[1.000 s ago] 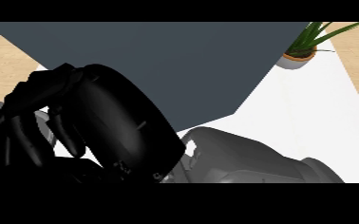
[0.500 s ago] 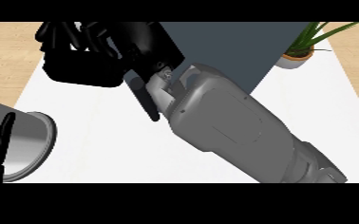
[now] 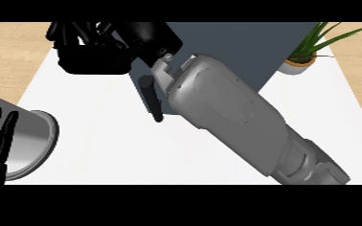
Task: Pick up the wine, place it into the cabinet and close the cabinet
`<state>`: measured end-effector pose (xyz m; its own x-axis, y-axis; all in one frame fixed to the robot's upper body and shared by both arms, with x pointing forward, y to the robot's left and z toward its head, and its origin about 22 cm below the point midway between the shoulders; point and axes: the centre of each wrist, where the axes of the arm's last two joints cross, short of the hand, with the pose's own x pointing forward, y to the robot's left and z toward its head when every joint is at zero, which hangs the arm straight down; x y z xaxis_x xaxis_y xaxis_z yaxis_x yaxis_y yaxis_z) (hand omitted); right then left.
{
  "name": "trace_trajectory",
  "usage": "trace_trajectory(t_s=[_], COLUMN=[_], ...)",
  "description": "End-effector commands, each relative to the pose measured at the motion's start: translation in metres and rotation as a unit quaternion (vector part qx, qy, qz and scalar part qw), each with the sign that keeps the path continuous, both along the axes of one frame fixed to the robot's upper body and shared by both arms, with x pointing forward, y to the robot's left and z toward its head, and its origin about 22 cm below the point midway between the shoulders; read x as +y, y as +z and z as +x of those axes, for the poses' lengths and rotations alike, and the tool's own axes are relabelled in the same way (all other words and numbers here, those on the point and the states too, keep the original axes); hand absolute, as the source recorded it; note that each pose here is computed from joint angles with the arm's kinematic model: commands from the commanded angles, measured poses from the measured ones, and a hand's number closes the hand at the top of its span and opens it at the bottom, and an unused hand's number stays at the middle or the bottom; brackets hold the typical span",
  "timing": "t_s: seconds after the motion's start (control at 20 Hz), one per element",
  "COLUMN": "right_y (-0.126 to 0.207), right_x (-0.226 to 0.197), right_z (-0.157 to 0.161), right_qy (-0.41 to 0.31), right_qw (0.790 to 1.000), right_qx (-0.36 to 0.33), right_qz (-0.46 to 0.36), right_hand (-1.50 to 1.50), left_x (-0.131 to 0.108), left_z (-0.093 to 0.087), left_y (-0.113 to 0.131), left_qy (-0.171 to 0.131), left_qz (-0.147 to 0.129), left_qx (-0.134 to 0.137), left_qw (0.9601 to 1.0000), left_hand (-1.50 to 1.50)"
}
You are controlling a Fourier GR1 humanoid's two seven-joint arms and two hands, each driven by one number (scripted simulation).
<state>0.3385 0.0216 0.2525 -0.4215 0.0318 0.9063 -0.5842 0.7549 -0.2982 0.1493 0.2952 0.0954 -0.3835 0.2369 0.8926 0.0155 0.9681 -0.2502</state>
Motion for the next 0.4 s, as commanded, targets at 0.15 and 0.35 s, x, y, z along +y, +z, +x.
trace_trajectory(t_s=[0.15,0.35], right_y=[-0.025,-0.021], right_x=[-0.043,-0.044], right_z=[0.049,0.055], right_qy=[-0.112,-0.107], right_qw=[0.993,0.994], right_qx=[0.004,-0.006], right_qz=[-0.031,-0.033], right_hand=[1.50,1.50], left_x=[-0.001,-0.004], left_z=[0.002,0.007], left_y=[-0.004,-0.005], left_qy=[-0.001,0.001], left_qz=[0.003,-0.009], left_qx=[-0.001,-0.002], left_qw=[1.0000,1.0000], left_hand=[-1.50,-1.50])
